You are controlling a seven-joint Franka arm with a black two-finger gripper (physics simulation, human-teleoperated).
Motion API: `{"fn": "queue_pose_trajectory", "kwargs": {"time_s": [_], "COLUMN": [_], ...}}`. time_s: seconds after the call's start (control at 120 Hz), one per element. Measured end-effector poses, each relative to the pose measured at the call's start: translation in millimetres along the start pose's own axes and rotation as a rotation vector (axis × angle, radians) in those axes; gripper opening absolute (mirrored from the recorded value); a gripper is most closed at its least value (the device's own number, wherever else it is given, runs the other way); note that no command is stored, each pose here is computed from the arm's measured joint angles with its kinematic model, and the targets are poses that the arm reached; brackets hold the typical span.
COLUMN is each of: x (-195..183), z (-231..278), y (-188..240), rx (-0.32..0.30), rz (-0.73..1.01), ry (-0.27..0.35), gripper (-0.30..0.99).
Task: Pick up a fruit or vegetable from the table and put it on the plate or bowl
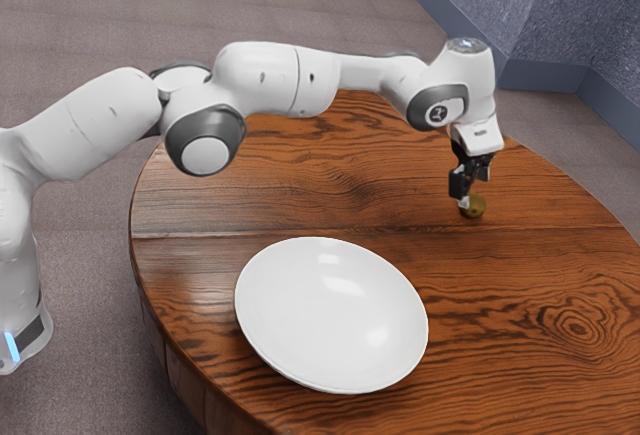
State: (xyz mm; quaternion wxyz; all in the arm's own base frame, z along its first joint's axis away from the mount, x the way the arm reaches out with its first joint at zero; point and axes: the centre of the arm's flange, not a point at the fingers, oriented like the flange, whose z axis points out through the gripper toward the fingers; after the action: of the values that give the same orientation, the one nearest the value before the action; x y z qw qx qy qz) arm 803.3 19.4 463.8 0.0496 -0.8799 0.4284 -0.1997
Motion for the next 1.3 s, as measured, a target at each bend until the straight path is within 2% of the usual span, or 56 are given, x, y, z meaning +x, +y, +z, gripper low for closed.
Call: {"fn": "queue_pose_trajectory", "kwargs": {"time_s": [0.4,0.708,1.3], "x": [-1,-10,-32], "z": [22,31,62], "y": [-2,-12,-22], "rx": [0.036,0.062,0.083], "rz": [0.169,0.208,0.226], "ry": [0.024,0.083,0.132], "gripper": [0.69,0.69,0.69]}}
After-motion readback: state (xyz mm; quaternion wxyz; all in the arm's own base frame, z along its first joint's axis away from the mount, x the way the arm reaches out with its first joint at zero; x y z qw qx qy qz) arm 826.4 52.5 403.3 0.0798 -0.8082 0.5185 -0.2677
